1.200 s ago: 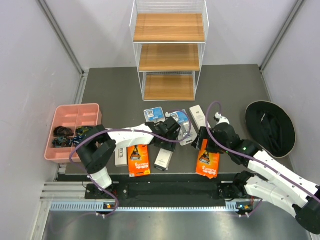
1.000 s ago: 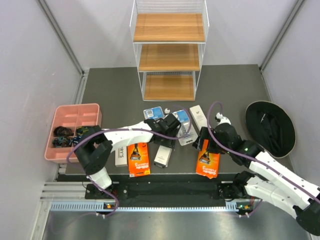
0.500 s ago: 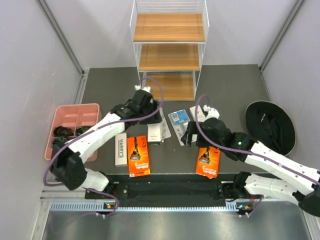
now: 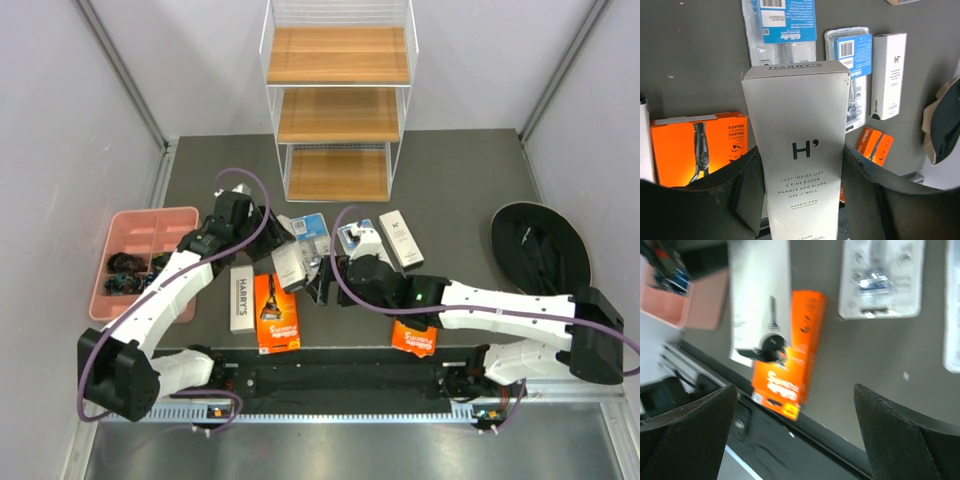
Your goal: Place and organize the shaving razors onto the shelf
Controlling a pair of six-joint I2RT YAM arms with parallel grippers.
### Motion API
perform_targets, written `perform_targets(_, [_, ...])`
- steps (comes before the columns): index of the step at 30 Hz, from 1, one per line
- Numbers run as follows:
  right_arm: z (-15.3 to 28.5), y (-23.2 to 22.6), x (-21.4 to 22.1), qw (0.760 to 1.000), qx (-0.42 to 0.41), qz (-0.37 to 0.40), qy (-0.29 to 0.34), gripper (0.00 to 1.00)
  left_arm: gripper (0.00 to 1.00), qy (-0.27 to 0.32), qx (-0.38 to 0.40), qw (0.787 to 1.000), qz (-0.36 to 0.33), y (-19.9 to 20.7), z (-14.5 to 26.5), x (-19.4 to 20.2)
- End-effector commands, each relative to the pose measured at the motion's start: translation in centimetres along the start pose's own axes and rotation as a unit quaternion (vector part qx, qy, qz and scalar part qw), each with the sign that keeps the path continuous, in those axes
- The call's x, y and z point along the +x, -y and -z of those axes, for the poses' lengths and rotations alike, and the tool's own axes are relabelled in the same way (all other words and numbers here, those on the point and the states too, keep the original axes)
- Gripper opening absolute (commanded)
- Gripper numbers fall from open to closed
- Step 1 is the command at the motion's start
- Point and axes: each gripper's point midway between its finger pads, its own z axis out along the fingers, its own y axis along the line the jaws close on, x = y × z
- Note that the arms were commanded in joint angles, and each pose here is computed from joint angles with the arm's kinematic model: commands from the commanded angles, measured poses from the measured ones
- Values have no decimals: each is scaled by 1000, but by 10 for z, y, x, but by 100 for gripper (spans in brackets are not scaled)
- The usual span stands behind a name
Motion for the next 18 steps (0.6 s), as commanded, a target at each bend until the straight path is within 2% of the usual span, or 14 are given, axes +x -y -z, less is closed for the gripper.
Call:
perform_targets(1, [-4, -56, -43, 989, -93, -70, 89, 99, 42, 6, 80, 997, 18, 33, 8, -11])
perform_targets(7, [-20, -70, -40, 989, -102, -69, 78, 98, 42, 5, 92, 996, 22, 37, 10, -12])
perform_targets(13, [-35, -62, -29, 991, -75, -93, 66, 90, 42, 5, 112, 993, 28, 43, 14, -11])
perform_targets(15, [-38, -61, -29, 989, -79, -103, 70, 86, 42, 0, 125, 992, 26, 46, 14, -9])
perform_targets(18, [-41, -60, -27, 988, -81, -113, 71, 71, 42, -4, 129, 991, 29, 46, 14, -7])
